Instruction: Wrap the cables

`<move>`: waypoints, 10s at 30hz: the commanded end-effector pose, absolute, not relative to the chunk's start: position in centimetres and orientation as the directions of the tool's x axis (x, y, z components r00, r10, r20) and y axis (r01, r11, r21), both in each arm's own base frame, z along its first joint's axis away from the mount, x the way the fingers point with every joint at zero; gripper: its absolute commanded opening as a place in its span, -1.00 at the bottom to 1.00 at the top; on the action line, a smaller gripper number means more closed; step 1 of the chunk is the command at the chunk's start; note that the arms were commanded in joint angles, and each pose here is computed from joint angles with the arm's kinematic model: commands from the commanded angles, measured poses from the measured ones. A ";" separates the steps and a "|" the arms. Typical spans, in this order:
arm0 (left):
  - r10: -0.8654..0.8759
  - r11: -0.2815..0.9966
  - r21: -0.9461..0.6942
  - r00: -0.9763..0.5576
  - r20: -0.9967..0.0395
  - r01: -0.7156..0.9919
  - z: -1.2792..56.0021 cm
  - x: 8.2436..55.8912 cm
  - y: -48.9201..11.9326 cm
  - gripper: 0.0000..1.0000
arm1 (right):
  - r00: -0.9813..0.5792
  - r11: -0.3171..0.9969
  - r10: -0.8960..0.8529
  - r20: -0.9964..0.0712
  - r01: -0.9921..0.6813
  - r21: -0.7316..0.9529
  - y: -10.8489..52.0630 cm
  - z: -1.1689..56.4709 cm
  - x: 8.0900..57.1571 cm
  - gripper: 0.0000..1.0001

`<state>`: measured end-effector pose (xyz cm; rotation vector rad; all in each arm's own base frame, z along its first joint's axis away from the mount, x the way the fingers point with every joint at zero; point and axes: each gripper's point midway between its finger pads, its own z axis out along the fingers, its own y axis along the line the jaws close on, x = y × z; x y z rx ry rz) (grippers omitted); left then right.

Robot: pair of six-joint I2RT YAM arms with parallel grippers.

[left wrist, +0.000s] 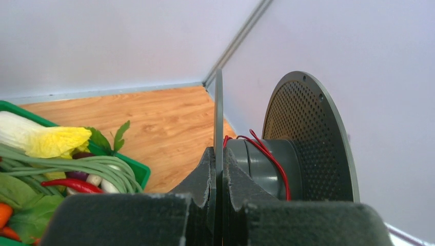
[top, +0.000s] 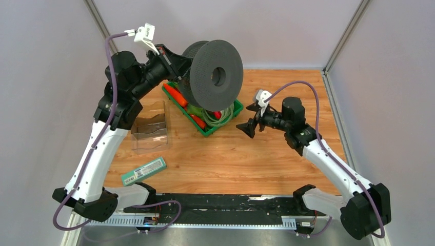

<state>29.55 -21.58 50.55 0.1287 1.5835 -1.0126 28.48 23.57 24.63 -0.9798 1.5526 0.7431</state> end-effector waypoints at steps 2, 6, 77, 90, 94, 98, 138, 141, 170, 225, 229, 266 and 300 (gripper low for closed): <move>-0.591 0.623 -0.600 -0.199 -0.781 0.502 55.2 30.0 -19.0 -1.00 | 0.162 0.478 -0.259 -0.952 -0.835 -0.272 23.5 26.4 27.9 0.89; -0.623 0.617 -0.644 -0.219 -0.751 0.452 55.1 31.0 -18.9 -1.00 | 0.127 0.549 -0.263 -0.956 -0.796 -0.256 22.9 26.1 28.9 0.92; -0.917 0.319 -0.879 -0.118 -0.380 0.354 59.2 33.3 -16.2 -1.00 | -0.548 0.533 0.618 -0.564 -0.236 0.813 33.8 27.7 39.2 -0.51; -0.920 0.309 -0.885 -0.128 -0.371 0.347 59.1 33.2 -16.3 -1.00 | -0.608 0.510 0.597 -0.523 -0.216 0.833 35.0 25.9 38.8 -0.59; -0.918 0.316 -0.887 -0.127 -0.376 0.337 58.7 33.3 -16.2 -1.00 | -0.602 0.505 0.597 -0.531 -0.232 0.831 35.1 26.4 38.9 -0.98; -0.905 0.366 -0.879 -0.104 -0.413 0.305 57.5 33.7 -15.8 -1.00 | -0.609 0.528 0.551 -0.570 -0.275 0.803 34.9 26.2 38.1 -1.00; -0.480 0.878 -0.449 -0.319 -0.818 -0.168 35.7 45.6 -10.0 -1.00 | 0.283 -0.015 -0.275 -0.919 -0.957 -0.290 31.0 27.7 10.8 -1.00; -0.467 0.884 -0.446 -0.321 -0.824 -0.139 36.1 45.8 -10.3 -1.00 | 0.321 -0.035 -0.255 -0.912 -0.946 -0.323 31.4 28.3 10.7 -1.00; 0.079 0.903 -0.124 -0.443 -0.893 0.411 28.5 38.1 -19.6 -1.00 | 0.861 0.160 -0.114 -0.495 -0.476 -0.865 35.8 47.0 19.6 -1.00; -0.878 0.343 -0.936 -0.328 -0.348 0.077 47.8 38.0 -13.7 -1.00 | 0.311 0.540 -0.233 -0.921 -0.747 -0.389 25.3 39.4 34.0 -1.00; -0.900 0.352 -0.935 -0.291 -0.324 -0.048 45.9 38.5 -12.6 -1.00 | 0.385 0.464 -0.300 -0.873 -0.740 -0.486 29.0 38.8 31.6 -1.00; -0.559 0.444 -0.825 -0.611 -0.561 0.350 37.9 40.2 -31.4 -1.00 | 0.423 0.349 -0.813 -0.400 -0.197 -0.916 22.6 35.4 36.3 -1.00; -0.225 0.200 -0.958 -0.942 -0.249 0.205 13.2 29.5 -63.9 -1.00 | -0.162 0.242 -0.968 -0.190 -0.422 -0.874 -6.7 9.3 25.8 -1.00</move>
